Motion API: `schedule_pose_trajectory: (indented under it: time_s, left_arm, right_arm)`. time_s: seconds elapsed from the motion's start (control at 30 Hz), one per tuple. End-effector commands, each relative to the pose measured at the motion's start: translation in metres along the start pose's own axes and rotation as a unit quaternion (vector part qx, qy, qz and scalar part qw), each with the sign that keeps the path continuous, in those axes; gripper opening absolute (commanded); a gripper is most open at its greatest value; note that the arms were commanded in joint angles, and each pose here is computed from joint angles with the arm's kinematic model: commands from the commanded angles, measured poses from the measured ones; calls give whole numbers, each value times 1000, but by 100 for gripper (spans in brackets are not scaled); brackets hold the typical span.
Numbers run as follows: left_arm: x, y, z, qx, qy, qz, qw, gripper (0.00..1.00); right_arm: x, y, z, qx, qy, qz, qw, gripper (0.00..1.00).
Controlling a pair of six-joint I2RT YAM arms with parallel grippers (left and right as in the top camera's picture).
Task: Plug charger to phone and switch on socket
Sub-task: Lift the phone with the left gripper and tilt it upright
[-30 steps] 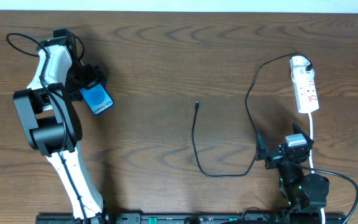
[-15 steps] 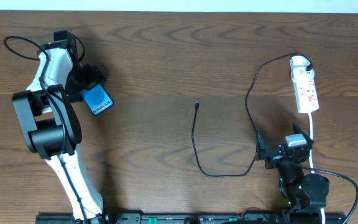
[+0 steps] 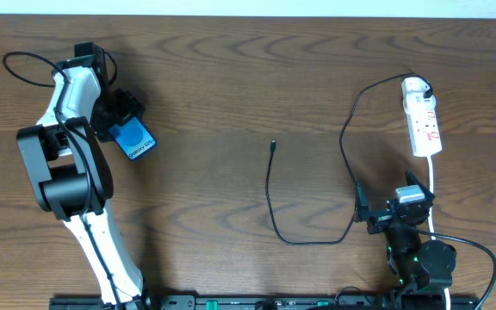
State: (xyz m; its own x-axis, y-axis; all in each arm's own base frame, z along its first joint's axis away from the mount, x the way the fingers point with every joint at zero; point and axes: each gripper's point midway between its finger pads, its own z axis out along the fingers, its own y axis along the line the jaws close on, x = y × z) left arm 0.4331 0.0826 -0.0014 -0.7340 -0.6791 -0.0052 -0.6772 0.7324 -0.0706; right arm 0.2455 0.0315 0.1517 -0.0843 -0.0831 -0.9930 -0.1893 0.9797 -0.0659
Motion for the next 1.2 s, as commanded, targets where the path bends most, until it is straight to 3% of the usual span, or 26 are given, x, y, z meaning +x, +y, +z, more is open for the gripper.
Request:
schedule_pose_trajectory:
  time_s: [0.0, 0.6, 1.17]
  left_arm:
    - [34, 4, 37, -8, 72, -10, 997, 80]
    - [37, 5, 20, -13, 82, -6, 997, 76]
    - [30, -8, -38, 31, 36, -1, 999, 76]
  right_arm:
    - [0, 1, 0, -1, 0, 4, 1000, 99]
    - [0, 1, 0, -1, 0, 4, 1000, 99]
    - [1, 1, 0, -1, 0, 4, 1000, 99]
